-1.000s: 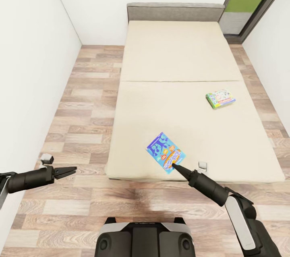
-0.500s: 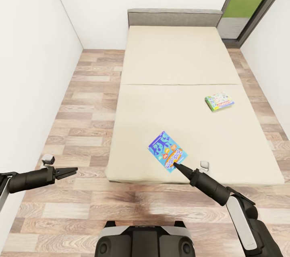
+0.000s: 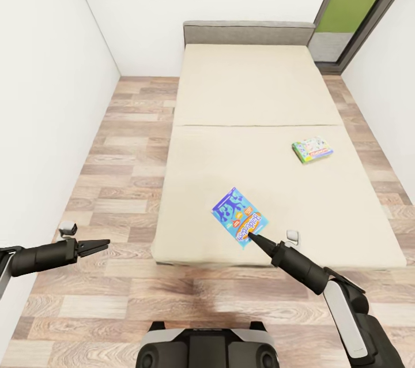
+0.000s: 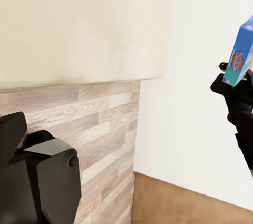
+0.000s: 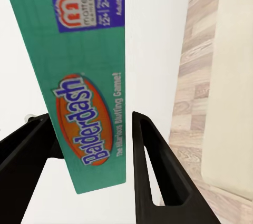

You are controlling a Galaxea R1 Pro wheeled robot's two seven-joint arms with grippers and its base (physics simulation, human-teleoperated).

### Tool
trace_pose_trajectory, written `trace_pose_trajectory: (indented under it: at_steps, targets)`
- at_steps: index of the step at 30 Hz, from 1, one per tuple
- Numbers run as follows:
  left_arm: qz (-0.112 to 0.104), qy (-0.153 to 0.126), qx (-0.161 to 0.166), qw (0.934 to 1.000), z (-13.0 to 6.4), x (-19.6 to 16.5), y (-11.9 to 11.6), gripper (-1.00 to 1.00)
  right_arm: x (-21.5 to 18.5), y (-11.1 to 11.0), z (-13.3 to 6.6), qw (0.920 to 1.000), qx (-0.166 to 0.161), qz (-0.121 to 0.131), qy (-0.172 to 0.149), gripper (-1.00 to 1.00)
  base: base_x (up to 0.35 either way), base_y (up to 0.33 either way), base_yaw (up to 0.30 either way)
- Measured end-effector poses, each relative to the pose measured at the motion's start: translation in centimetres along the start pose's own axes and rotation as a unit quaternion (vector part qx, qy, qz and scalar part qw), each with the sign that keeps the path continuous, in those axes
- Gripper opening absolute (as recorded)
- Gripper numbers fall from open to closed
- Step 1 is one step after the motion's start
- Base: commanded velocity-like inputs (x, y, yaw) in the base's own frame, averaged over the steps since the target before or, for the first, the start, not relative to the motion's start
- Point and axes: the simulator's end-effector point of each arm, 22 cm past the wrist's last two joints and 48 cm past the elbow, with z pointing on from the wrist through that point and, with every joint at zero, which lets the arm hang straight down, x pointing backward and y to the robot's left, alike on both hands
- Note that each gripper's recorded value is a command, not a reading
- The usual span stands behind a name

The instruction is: Put all the toys in the child's room - the three board games (two on the bed and one on the table), the two jigsaw puzzles on the table, and the tennis ball on the table - inside the toy box on the table in the child's room.

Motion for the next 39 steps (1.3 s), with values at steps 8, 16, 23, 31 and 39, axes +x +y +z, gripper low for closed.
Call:
trace_pose_trajectory:
  at_steps: [8,16,23,31,39]
  targets:
    - [0.005,-0.002,0.003,1.0000,0.0,-0.2,-0.6,1.00,-0.4,0.6,-0.1,1.0000,-0.004,-0.005,-0.003,-1.00,0.000,0.000,0.000]
    - [0.010,-0.005,0.005,0.9999,-0.2,-0.4,-1.1,1.00,-1.0,1.1,-0.1,0.9998,-0.007,-0.015,-0.009,-1.00,0.000,0.000,0.000]
    - [0.015,-0.008,0.006,0.9998,-0.4,-0.6,-1.7,1.00,-1.4,1.6,-0.1,0.9996,-0.010,-0.022,-0.013,-1.00,0.000,0.000,0.000]
    - [0.021,-0.011,0.008,0.9997,-0.7,-0.9,-2.2,1.00,-1.7,2.2,-0.1,0.9994,-0.013,-0.028,-0.016,-1.00,0.000,0.000,0.010]
    - [0.027,-0.015,0.009,0.9995,-1.0,-1.1,-2.8,1.00,-2.2,2.8,-0.2,0.9991,-0.017,-0.034,-0.019,-1.00,0.000,0.000,0.059]
